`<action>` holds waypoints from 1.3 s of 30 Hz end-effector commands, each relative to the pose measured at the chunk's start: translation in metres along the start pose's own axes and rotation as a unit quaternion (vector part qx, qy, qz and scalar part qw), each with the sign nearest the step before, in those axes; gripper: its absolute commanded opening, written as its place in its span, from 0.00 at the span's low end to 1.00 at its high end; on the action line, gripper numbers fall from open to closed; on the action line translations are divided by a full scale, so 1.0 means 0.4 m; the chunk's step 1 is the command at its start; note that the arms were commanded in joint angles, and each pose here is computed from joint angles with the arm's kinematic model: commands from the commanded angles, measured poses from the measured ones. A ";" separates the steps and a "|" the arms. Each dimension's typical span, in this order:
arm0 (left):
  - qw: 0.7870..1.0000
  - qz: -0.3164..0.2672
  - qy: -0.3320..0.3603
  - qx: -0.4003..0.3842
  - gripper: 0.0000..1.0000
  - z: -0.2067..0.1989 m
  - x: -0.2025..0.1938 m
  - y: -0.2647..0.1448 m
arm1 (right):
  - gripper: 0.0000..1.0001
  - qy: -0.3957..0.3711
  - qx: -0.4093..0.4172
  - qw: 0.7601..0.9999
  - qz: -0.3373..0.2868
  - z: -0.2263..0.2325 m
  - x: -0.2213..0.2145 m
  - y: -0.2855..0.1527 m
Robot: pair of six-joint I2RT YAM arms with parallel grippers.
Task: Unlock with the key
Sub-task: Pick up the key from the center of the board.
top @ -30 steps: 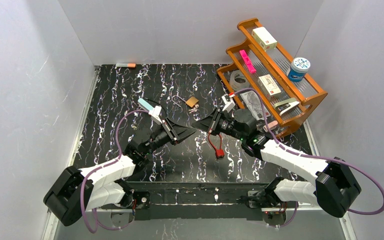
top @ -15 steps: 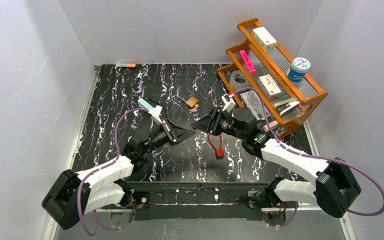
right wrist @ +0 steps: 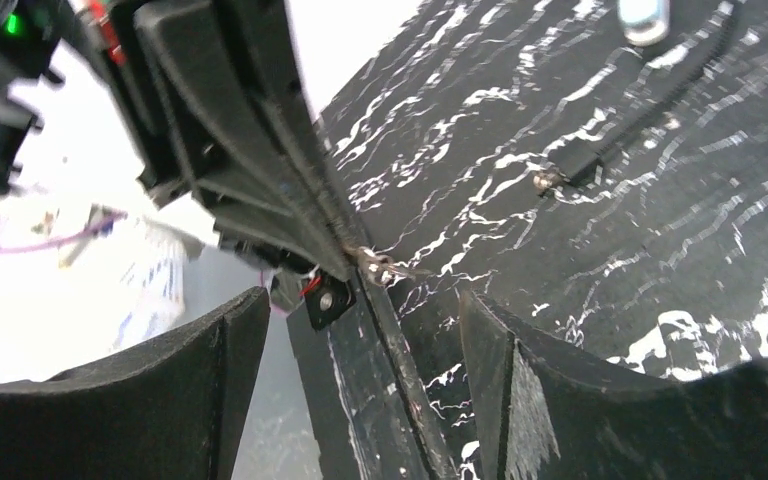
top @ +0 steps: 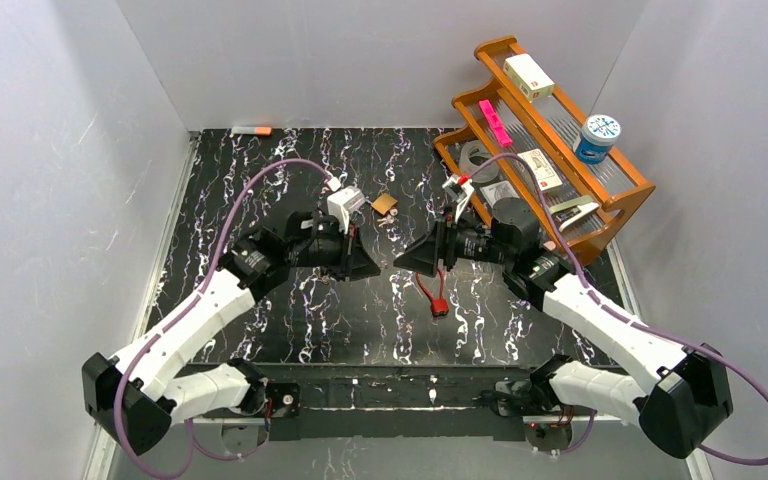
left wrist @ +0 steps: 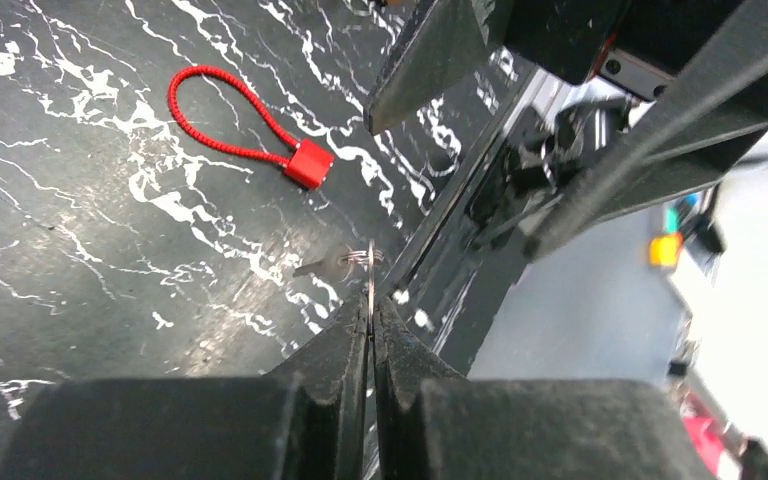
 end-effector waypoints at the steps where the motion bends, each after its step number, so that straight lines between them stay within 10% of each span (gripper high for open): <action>1: 0.986 0.136 0.097 -0.014 0.00 0.000 -0.047 -0.046 | 0.78 -0.131 0.132 0.982 0.016 0.065 0.022 -0.015; 9: 0.965 0.145 0.204 -0.073 0.00 -0.041 -0.014 -0.062 | 0.40 -0.127 0.206 0.968 0.069 0.059 -0.015 0.037; 15: 0.963 0.137 0.216 -0.089 0.00 -0.046 -0.021 -0.067 | 0.45 -0.129 0.201 0.968 0.076 0.078 -0.065 0.070; 19: 0.960 0.137 0.222 -0.101 0.00 -0.050 -0.027 -0.071 | 0.28 -0.120 0.204 0.968 0.083 0.073 -0.073 0.085; 39: 0.957 0.134 0.230 -0.118 0.00 -0.060 -0.041 -0.083 | 0.48 -0.158 0.181 0.970 0.037 0.094 -0.044 0.066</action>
Point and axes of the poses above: each gripper's point midway between its finger pads, its own y axis out along the fingers, its own z axis along the line the jaws close on, x = y × z, the point moved 8 cm from there along -y, back along the fingers, and after that the axes turned 1 degree about y, right-handed, at the moved point
